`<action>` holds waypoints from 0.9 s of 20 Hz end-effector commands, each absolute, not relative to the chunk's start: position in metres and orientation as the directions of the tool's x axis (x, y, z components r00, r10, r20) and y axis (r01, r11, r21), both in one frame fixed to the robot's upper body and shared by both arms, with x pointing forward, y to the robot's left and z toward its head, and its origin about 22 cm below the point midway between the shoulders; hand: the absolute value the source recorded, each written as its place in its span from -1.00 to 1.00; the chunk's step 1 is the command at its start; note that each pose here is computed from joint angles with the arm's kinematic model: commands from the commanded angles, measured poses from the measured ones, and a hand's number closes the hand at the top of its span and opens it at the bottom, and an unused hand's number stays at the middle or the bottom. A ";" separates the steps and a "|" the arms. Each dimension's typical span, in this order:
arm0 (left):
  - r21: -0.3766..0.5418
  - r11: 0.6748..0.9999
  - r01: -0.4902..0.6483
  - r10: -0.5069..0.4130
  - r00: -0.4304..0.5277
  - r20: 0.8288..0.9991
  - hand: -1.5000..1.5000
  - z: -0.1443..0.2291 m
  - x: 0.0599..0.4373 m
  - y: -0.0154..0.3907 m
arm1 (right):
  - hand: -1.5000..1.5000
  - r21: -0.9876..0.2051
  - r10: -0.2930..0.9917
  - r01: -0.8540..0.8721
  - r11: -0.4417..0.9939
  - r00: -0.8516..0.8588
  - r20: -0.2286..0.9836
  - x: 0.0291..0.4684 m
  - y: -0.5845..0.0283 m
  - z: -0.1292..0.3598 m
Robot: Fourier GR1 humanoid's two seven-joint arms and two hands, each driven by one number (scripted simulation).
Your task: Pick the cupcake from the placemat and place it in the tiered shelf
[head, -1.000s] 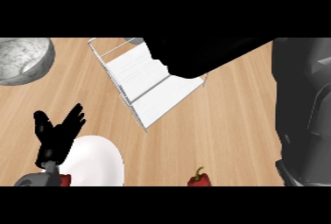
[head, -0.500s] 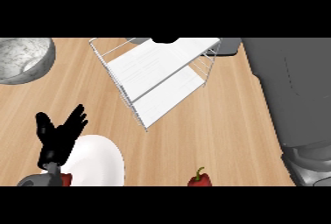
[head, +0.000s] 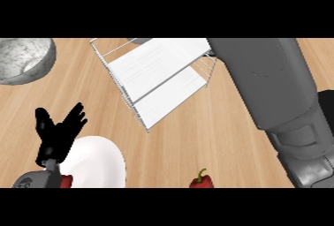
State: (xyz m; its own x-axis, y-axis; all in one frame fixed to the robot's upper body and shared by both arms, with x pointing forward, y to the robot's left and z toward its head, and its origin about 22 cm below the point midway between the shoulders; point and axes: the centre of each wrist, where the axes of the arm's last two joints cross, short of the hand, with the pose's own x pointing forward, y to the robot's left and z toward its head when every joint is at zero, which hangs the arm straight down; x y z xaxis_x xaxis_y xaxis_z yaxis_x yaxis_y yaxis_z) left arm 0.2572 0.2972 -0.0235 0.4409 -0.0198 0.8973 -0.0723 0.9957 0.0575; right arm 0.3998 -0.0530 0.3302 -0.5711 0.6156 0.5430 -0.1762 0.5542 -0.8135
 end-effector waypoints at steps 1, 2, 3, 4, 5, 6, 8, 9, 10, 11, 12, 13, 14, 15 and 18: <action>0.062 0.996 -0.067 -0.026 0.442 0.897 0.00 -0.022 0.251 0.289 | 1.00 -0.813 0.615 -0.164 0.558 -0.577 0.538 0.414 -0.052 0.306; 0.060 0.996 -0.072 -0.023 0.424 0.906 0.00 -0.038 0.240 0.289 | 1.00 -0.811 0.603 -0.153 0.564 -0.594 0.532 0.418 -0.056 0.304; 0.064 0.995 -0.071 -0.026 0.438 0.898 0.00 -0.021 0.270 0.301 | 1.00 -0.798 0.580 -0.182 0.574 -0.598 0.554 0.415 -0.050 0.302; 0.051 0.996 -0.080 -0.011 0.443 0.896 0.00 -0.038 0.252 0.282 | 1.00 -0.796 0.582 -0.178 0.579 -0.593 0.556 0.420 -0.050 0.322; 0.057 0.997 -0.060 -0.026 0.427 0.904 0.00 -0.016 0.251 0.296 | 1.00 -0.803 0.590 -0.176 0.569 -0.593 0.548 0.423 -0.041 0.305; 0.041 0.998 -0.047 -0.017 0.421 0.907 0.00 -0.034 0.256 0.289 | 1.00 -0.793 0.566 -0.189 0.579 -0.607 0.558 0.418 -0.027 0.308; 0.064 0.996 -0.067 -0.029 0.423 0.906 0.00 -0.024 0.261 0.284 | 1.00 -0.792 0.563 -0.200 0.577 -0.605 0.563 0.436 -0.056 0.302; 0.061 0.997 -0.049 -0.032 0.454 0.890 0.00 -0.034 0.246 0.283 | 1.00 -0.803 0.570 -0.202 0.561 -0.609 0.551 0.426 -0.037 0.314; 0.050 0.996 -0.073 -0.012 0.445 0.895 0.00 -0.016 0.259 0.289 | 1.00 -0.801 0.556 -0.203 0.563 -0.624 0.549 0.426 -0.051 0.310; 0.060 0.995 -0.076 -0.021 0.430 0.902 0.00 -0.037 0.249 0.291 | 1.00 -0.793 0.553 -0.198 0.577 -0.619 0.557 0.429 -0.052 0.311; 0.049 0.997 -0.051 -0.022 0.440 0.898 0.00 -0.029 0.258 0.299 | 1.00 -0.795 0.552 -0.204 0.572 -0.621 0.557 0.429 -0.047 0.306; 0.050 0.996 -0.079 -0.010 0.442 0.897 0.00 -0.029 0.246 0.292 | 1.00 -0.812 0.582 -0.189 0.552 -0.611 0.537 0.428 -0.039 0.307; 0.047 0.997 -0.068 -0.013 0.438 0.899 0.00 -0.020 0.247 0.297 | 1.00 -0.852 0.620 -0.160 0.498 -0.621 0.479 0.430 -0.045 0.310; 0.052 0.995 -0.080 -0.013 0.435 0.901 0.00 -0.032 0.251 0.295 | 1.00 -0.871 0.622 -0.126 0.475 -0.652 0.434 0.426 -0.042 0.316; 0.059 0.996 -0.059 -0.028 0.425 0.905 0.00 -0.016 0.249 0.308 | 1.00 -0.690 0.520 -0.210 0.692 -0.517 0.679 0.441 -0.058 0.301</action>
